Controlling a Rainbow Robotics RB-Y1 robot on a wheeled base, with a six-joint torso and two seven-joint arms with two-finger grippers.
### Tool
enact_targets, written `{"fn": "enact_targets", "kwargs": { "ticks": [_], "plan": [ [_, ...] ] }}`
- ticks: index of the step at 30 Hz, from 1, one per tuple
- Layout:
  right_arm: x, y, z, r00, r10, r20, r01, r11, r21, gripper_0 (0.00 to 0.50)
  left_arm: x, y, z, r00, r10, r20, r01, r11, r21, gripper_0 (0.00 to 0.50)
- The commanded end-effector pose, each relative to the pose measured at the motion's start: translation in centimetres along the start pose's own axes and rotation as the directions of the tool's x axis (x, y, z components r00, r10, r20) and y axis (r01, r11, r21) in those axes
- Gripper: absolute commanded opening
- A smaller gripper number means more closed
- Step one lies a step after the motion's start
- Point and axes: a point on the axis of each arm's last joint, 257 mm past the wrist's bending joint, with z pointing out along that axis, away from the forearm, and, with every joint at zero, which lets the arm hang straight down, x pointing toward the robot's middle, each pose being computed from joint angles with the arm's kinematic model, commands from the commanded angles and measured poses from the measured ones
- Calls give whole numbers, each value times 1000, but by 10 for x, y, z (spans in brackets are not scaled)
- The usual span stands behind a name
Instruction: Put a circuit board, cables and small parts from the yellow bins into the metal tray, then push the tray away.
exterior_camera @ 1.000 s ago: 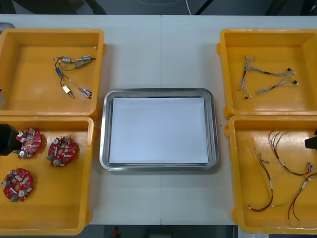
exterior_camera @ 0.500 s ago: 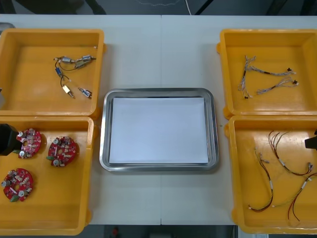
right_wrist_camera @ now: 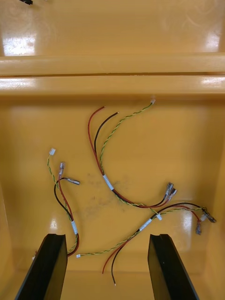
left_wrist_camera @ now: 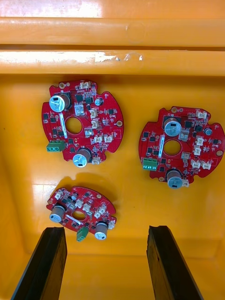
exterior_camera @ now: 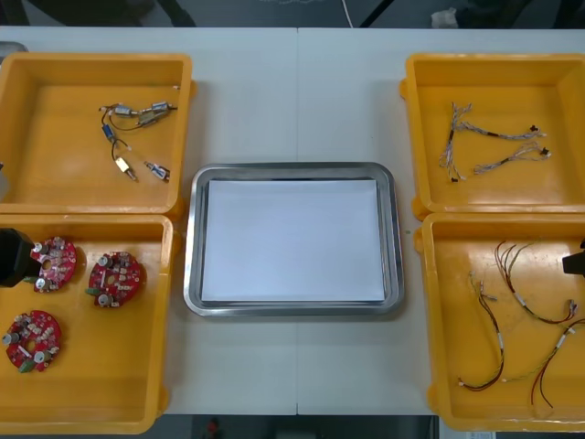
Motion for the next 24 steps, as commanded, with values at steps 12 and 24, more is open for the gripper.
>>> {"fn": "enact_targets", "kwargs": {
  "ticks": [12,24],
  "plan": [
    [-2,-14,-12,1000,-8,20,7,999,51,500,-3,16,-13,998,55,19,-54,997,-50,500],
    [-2,-14,-12,1000,-8,20,7,999,51,500,-3,16,-13,998,55,19,-54,997,-50,500]
  ]
}}
